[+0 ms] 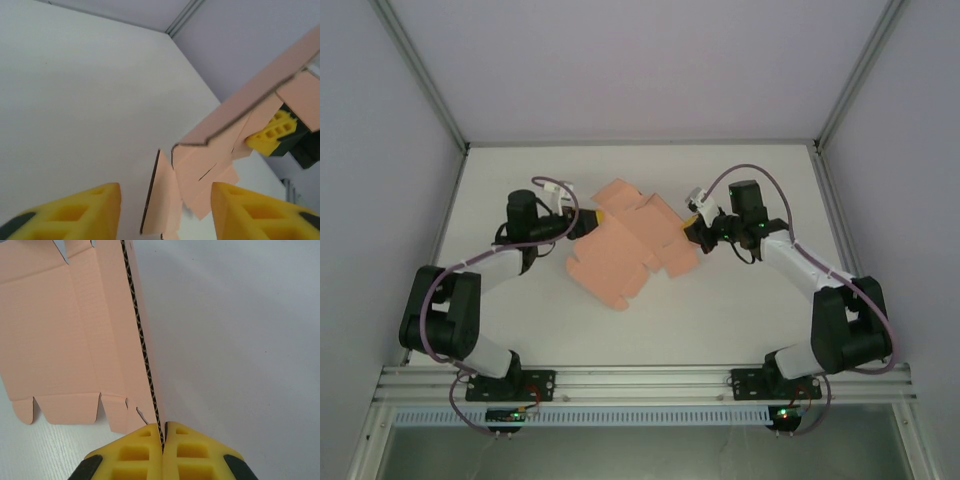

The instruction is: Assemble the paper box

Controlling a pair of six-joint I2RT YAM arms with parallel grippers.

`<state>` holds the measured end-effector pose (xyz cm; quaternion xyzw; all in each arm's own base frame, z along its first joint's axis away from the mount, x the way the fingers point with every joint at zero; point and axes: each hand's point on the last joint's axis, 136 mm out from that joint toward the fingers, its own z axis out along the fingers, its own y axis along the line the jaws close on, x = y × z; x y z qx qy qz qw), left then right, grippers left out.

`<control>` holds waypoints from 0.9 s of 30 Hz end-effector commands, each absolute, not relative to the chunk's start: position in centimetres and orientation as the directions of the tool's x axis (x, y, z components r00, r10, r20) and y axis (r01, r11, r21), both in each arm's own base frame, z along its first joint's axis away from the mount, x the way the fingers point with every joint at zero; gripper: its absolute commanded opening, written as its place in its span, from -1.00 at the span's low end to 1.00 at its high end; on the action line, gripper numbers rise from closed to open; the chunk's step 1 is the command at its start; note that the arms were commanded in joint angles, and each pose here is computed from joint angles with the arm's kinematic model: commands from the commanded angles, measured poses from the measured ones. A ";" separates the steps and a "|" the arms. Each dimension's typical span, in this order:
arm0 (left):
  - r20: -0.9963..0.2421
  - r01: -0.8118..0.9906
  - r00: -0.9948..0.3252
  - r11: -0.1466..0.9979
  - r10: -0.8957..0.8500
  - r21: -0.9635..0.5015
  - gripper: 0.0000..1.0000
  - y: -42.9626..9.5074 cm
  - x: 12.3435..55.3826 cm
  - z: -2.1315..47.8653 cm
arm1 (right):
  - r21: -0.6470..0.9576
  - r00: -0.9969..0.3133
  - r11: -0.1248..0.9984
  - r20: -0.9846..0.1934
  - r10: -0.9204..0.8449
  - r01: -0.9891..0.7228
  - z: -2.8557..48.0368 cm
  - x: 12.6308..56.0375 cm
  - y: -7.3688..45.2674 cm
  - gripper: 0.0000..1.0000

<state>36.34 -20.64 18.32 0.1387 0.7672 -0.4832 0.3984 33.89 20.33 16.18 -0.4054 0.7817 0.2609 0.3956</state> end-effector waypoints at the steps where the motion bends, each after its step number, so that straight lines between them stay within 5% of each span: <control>1: -0.802 0.663 -0.575 0.481 -0.162 -0.573 -0.64 -21.1 36.8 19.9 | 0.129 -0.388 0.546 -0.834 -0.392 -0.828 17.0 34.4 20.4 -1.00; 4: -0.820 0.677 -0.555 0.498 -0.138 -0.542 -1.00 -21.5 36.4 19.7 | 0.167 -0.440 0.588 -0.824 -0.357 -0.791 17.0 35.3 20.0 -1.00; 12: -0.888 0.713 -0.458 0.576 -0.050 -0.400 -1.00 -22.3 34.6 19.6 | 0.350 -0.677 0.713 -0.698 -0.234 -0.607 15.8 37.5 18.0 -1.00; 18: -0.922 0.721 -0.328 0.685 0.206 -0.103 -1.00 -24.5 33.5 18.1 | 0.368 -0.697 0.716 -0.679 -0.230 -0.594 15.7 37.4 18.3 -1.00; 27: -0.820 0.810 -0.140 0.541 0.555 0.228 -1.00 -31.3 31.2 14.1 | 0.234 -0.620 0.723 -0.714 -0.326 -0.650 17.6 35.8 20.1 -1.00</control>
